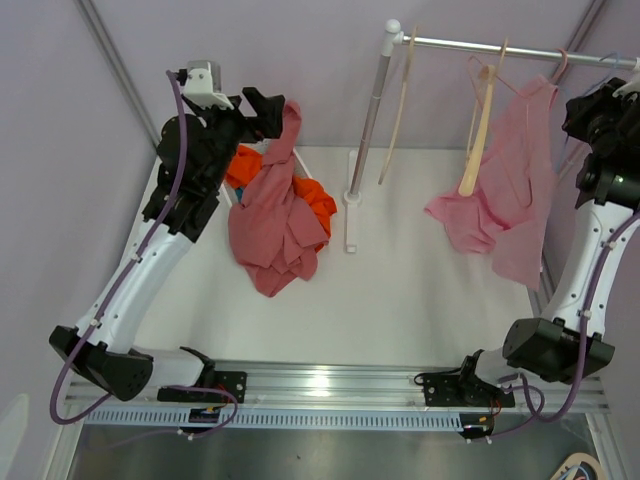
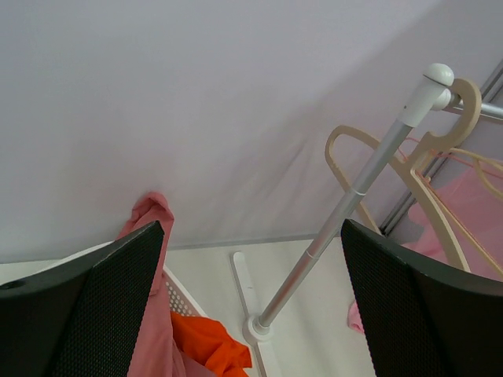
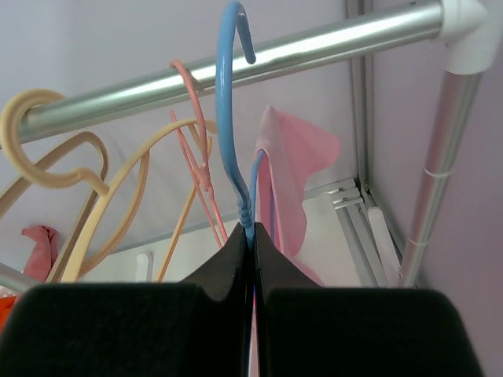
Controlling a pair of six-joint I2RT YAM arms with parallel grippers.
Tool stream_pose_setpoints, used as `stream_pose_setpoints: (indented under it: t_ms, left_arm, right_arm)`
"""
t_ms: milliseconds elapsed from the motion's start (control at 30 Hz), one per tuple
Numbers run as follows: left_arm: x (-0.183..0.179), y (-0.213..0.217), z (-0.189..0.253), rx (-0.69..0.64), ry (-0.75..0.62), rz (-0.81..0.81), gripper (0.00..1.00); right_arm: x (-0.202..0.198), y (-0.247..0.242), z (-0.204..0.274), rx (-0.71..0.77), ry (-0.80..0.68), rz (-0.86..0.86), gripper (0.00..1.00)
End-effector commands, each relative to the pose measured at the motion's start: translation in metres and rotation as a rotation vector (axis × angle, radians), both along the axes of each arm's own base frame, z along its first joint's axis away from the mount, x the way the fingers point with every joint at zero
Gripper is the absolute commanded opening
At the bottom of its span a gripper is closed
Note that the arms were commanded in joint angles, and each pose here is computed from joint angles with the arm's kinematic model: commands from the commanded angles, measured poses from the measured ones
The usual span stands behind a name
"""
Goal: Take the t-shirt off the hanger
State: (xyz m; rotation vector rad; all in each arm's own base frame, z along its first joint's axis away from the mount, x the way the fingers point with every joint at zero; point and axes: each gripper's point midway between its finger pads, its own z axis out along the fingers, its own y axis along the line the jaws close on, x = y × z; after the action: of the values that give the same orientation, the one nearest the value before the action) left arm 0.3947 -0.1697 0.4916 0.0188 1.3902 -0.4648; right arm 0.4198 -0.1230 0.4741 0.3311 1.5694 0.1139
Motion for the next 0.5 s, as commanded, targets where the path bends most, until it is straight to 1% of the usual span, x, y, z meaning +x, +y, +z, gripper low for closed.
stream_pose_setpoints:
  t_ms: [0,100,167,367,467]
  left_arm:
    - [-0.032,0.005,0.030,-0.021,-0.081,-0.030,0.99]
    - [-0.040,0.003,0.032,-0.018,-0.088,-0.051,0.99]
    - [-0.045,0.000,0.033,-0.017,-0.086,-0.080,0.99]
    - [-0.083,-0.029,0.032,0.009,-0.123,-0.243,0.99]
    - [-0.104,-0.053,0.022,0.051,-0.132,-0.343,1.00]
  right_arm:
    - [-0.033,0.000,0.040,-0.069,-0.119,-0.077,0.00]
    - [-0.049,-0.007,0.029,-0.057,-0.125,-0.154,0.00]
    - [-0.059,-0.012,0.014,-0.021,-0.110,-0.207,0.00]
    - [-0.082,-0.033,-0.031,0.135,-0.018,-0.425,0.00]
    - [-0.098,-0.032,-0.047,0.159,-0.008,-0.510,0.00]
